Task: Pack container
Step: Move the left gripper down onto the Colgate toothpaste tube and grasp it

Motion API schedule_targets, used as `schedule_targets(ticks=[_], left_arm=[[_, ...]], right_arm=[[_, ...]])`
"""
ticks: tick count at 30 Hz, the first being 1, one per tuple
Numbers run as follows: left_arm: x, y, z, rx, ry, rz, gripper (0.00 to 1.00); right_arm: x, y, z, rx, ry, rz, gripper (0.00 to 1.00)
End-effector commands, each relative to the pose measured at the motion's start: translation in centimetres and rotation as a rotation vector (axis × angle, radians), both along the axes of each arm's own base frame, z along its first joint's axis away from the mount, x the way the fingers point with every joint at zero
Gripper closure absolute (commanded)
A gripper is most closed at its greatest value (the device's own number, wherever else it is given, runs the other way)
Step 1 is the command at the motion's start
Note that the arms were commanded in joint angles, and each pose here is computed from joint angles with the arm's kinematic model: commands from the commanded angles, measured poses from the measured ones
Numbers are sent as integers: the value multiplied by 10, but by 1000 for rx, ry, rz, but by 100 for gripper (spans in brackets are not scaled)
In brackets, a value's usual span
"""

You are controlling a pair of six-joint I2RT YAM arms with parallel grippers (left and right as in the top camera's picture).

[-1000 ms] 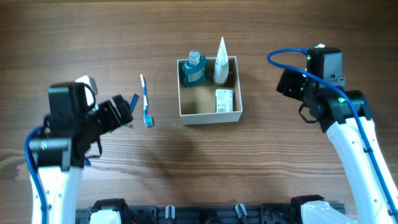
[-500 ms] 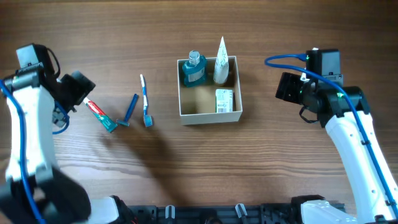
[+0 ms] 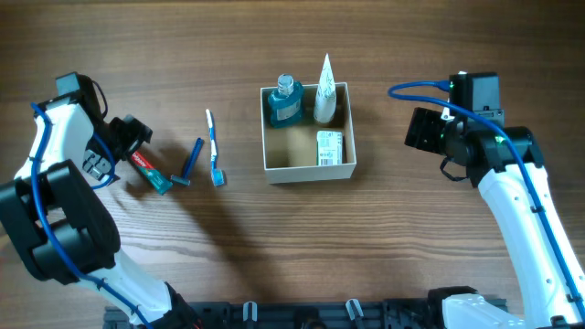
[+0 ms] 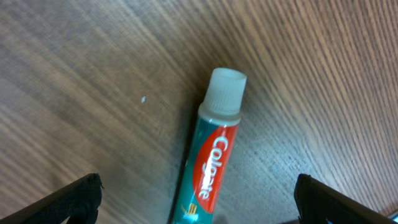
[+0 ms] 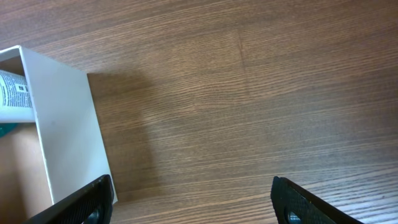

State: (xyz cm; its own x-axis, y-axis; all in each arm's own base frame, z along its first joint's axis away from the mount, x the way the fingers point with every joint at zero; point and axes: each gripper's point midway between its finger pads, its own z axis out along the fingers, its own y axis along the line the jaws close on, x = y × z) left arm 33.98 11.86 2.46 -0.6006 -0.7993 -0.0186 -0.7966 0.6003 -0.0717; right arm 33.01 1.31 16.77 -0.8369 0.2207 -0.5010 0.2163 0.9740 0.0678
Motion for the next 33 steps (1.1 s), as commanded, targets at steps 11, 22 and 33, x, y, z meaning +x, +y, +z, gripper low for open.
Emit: schedule_targets(ticks=[11, 22, 33], left_arm=[[-6, -1, -29, 20, 70, -36, 1], [1, -11, -36, 57, 57, -82, 1], [1, -14, -38, 58, 63, -92, 6]], right_arm=[[1, 1, -3, 1, 12, 12, 18], [-2, 0, -4, -1, 26, 12, 18], [-6, 0, -6, -2, 43, 12, 18]])
